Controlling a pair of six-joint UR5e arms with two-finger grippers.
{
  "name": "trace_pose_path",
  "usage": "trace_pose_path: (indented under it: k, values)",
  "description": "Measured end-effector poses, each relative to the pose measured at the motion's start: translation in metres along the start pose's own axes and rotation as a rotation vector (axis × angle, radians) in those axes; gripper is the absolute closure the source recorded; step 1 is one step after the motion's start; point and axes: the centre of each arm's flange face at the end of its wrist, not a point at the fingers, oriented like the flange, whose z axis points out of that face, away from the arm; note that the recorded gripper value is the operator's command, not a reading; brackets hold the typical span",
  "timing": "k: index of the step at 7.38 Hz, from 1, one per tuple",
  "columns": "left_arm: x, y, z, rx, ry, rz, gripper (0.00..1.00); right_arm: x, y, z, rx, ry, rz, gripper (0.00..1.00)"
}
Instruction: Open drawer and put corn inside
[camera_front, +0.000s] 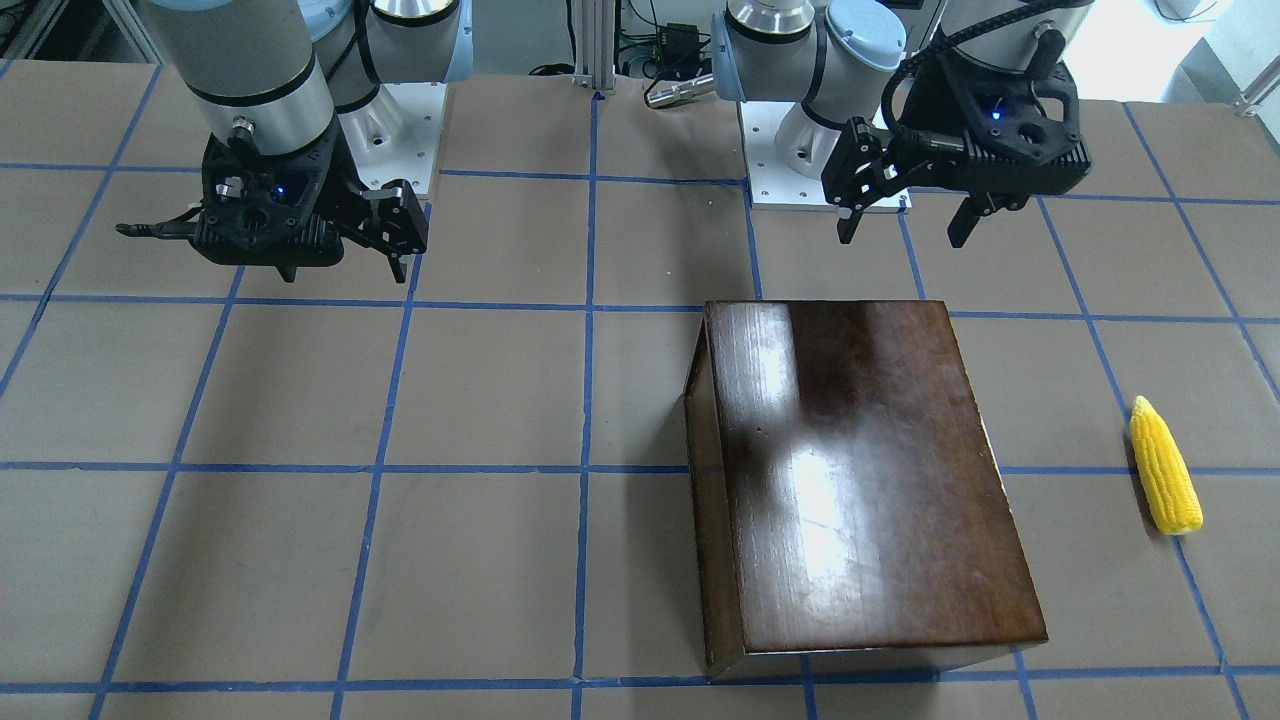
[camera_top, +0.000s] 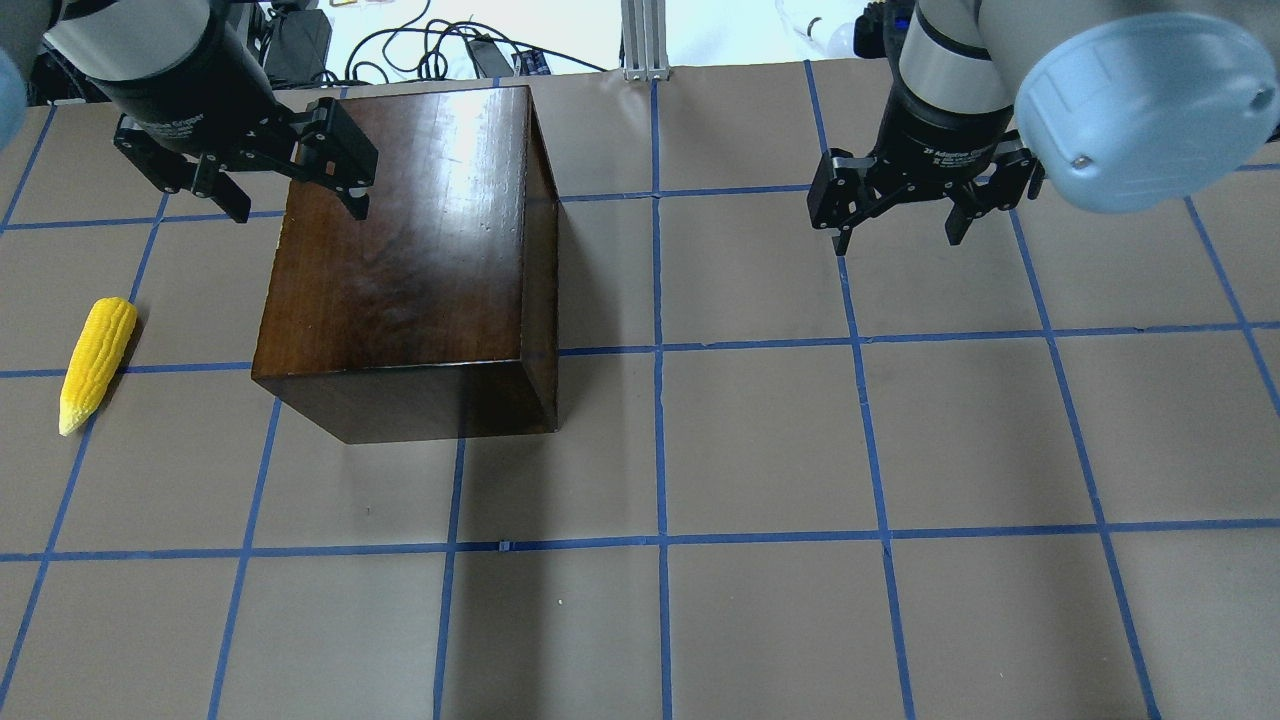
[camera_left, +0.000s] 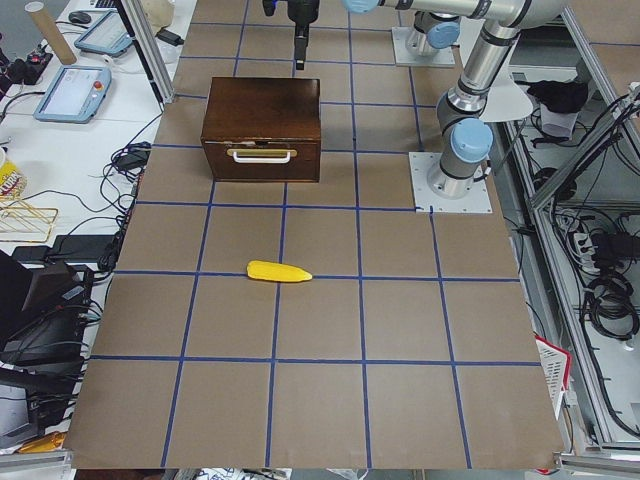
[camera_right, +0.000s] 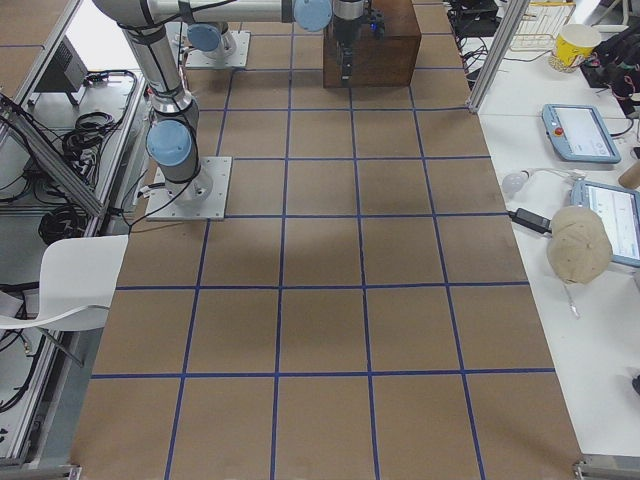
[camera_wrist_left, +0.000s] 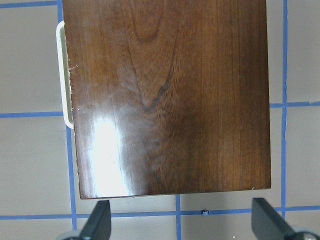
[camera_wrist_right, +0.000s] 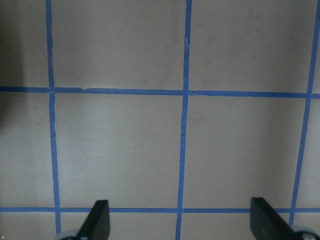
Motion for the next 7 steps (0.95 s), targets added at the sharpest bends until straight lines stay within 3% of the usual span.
trace_pose_path:
  k: [7]
  values:
    - [0.0006, -0.0033, 0.0029, -0.001, 0.001, 0.000, 0.00, 0.0000, 0.0000, 0.0000, 0.000, 0.000, 0.000, 0.00]
